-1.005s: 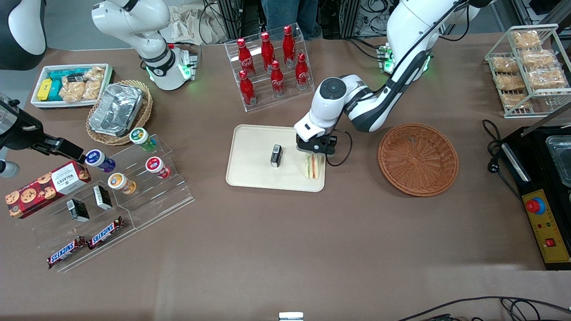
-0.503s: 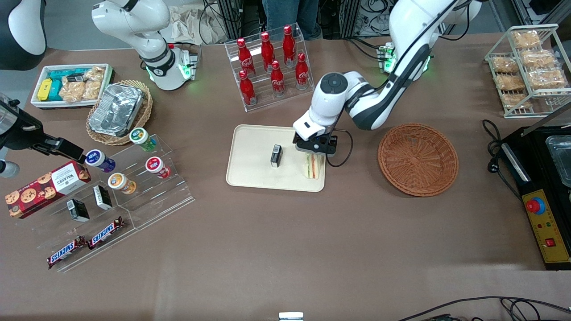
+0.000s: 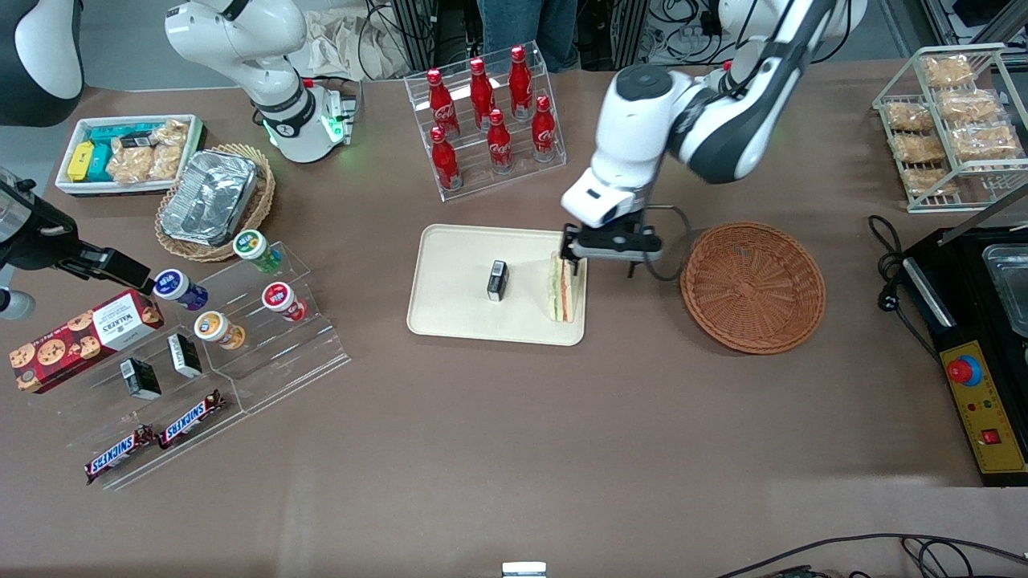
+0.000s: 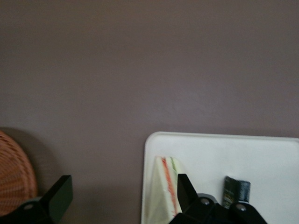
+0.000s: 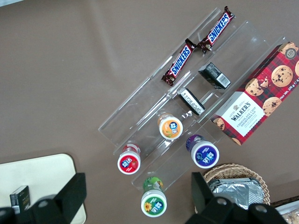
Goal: Place sandwich from basket to tray
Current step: 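Raise the open left gripper off the sandwich and withdraw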
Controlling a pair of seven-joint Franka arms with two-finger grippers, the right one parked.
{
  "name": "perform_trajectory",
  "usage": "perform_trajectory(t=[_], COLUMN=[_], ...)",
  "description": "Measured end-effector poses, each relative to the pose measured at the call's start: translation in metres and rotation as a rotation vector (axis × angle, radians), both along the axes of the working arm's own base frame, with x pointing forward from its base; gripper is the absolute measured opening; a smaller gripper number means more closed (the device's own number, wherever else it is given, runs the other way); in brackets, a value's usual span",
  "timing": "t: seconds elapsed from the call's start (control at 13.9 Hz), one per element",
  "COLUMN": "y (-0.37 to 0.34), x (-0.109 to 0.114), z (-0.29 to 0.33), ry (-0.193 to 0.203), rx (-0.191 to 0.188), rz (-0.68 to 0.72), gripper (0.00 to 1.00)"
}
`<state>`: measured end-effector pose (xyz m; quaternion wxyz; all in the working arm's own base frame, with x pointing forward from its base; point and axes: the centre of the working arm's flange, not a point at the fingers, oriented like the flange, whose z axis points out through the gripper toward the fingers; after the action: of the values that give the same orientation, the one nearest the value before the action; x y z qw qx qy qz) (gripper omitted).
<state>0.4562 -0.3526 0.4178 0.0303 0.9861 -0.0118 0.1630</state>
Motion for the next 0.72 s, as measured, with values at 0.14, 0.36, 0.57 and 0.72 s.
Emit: perform_trajectory(t=[0.14, 0.36, 0.57, 0.72], y=[0.027, 0.061, 0.096, 0.113], x=[0.013, 0.034, 0.054, 0.059], z=[0.024, 0.067, 0.106, 0.123], ry=[0.037, 0.126, 0.149, 0.14], rx=[0.031, 0.066, 0.077, 0.072], rz=[-0.001, -0.03, -0.003, 0.032], gripper=[1.0, 1.0, 1.0, 1.0])
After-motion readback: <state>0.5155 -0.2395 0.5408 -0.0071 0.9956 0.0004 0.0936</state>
